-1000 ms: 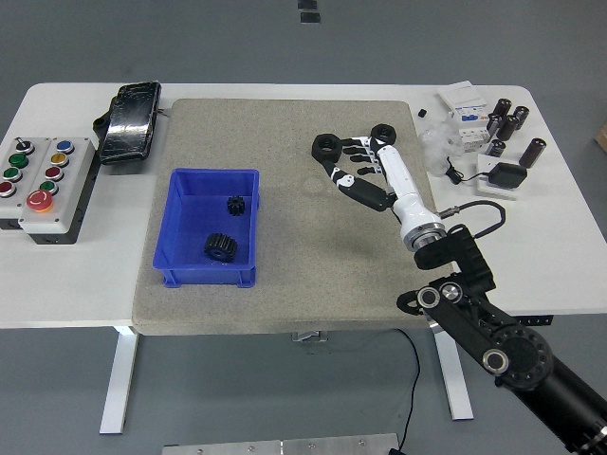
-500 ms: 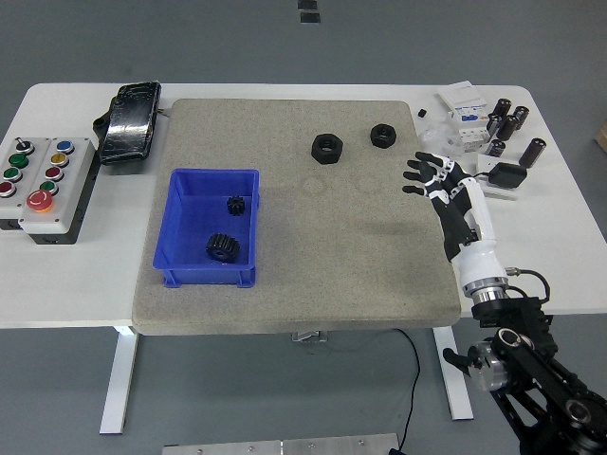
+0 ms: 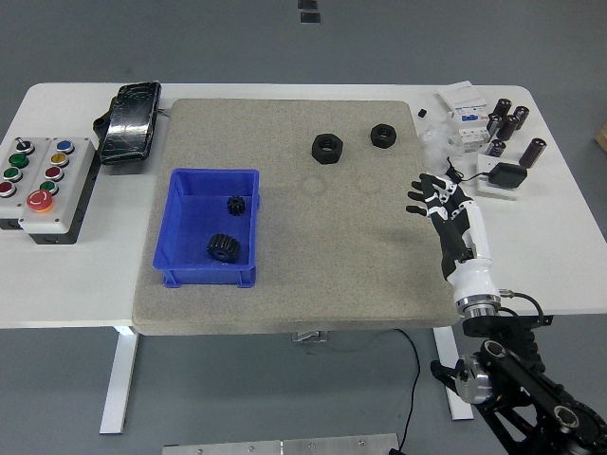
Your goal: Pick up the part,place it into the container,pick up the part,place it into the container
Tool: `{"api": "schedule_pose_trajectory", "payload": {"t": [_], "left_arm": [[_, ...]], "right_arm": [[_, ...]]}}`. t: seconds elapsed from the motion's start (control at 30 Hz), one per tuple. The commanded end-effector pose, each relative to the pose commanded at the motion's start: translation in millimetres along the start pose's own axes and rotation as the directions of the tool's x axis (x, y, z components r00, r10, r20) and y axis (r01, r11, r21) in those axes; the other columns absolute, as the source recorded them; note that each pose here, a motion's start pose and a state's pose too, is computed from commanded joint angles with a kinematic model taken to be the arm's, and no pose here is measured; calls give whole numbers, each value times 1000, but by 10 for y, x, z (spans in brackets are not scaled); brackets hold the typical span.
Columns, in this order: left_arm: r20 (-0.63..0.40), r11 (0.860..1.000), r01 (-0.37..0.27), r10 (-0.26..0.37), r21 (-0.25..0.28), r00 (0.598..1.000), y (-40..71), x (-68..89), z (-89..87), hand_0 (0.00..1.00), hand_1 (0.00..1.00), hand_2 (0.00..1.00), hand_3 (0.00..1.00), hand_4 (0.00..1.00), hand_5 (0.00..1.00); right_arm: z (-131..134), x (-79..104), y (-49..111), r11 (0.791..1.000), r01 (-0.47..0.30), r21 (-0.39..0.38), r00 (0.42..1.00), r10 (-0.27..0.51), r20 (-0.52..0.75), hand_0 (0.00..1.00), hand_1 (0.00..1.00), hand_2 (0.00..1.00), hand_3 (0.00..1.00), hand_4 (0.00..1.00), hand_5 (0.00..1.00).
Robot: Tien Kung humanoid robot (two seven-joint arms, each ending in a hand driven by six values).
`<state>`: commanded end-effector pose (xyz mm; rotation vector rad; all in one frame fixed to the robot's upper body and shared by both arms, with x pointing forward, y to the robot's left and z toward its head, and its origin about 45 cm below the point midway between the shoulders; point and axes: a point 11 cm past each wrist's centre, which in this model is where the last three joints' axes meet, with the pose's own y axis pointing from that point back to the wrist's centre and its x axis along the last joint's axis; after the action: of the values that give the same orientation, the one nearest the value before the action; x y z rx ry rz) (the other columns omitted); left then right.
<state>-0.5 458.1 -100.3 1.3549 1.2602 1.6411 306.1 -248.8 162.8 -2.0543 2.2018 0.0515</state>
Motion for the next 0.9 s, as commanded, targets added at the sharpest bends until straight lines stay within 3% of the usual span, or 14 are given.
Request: {"api": "schedule_pose_trajectory", "payload": {"t": [0.3, 0.6, 0.63, 0.9], "left_arm": [[-12, 1000, -19, 19, 12, 1000, -2, 117, -51, 615, 483, 545, 673, 650, 541], [-27, 1000, -2, 2, 16, 1000, -7, 50, -72, 615, 441, 527, 672, 650, 535], [-27, 1000, 0, 1, 17, 1000, -8, 43, -76, 614, 404, 476, 668, 651, 522], [-31, 1000, 5, -4, 27, 1000, -15, 14, -130, 615, 401, 456, 662, 657, 508]], "right_arm": [[-85, -35, -60, 999, -4, 32, 1000, 4, -10, 541, 610, 616, 620, 770, 529], [-236, 65, -166, 997, -32, 76, 999, 35, -38, 539, 609, 614, 622, 766, 525], [-245, 75, -171, 996, -35, 77, 999, 38, -37, 530, 600, 610, 625, 756, 513], [-350, 12, -242, 994, -36, 100, 990, 22, 142, 507, 587, 607, 622, 745, 492]]}}
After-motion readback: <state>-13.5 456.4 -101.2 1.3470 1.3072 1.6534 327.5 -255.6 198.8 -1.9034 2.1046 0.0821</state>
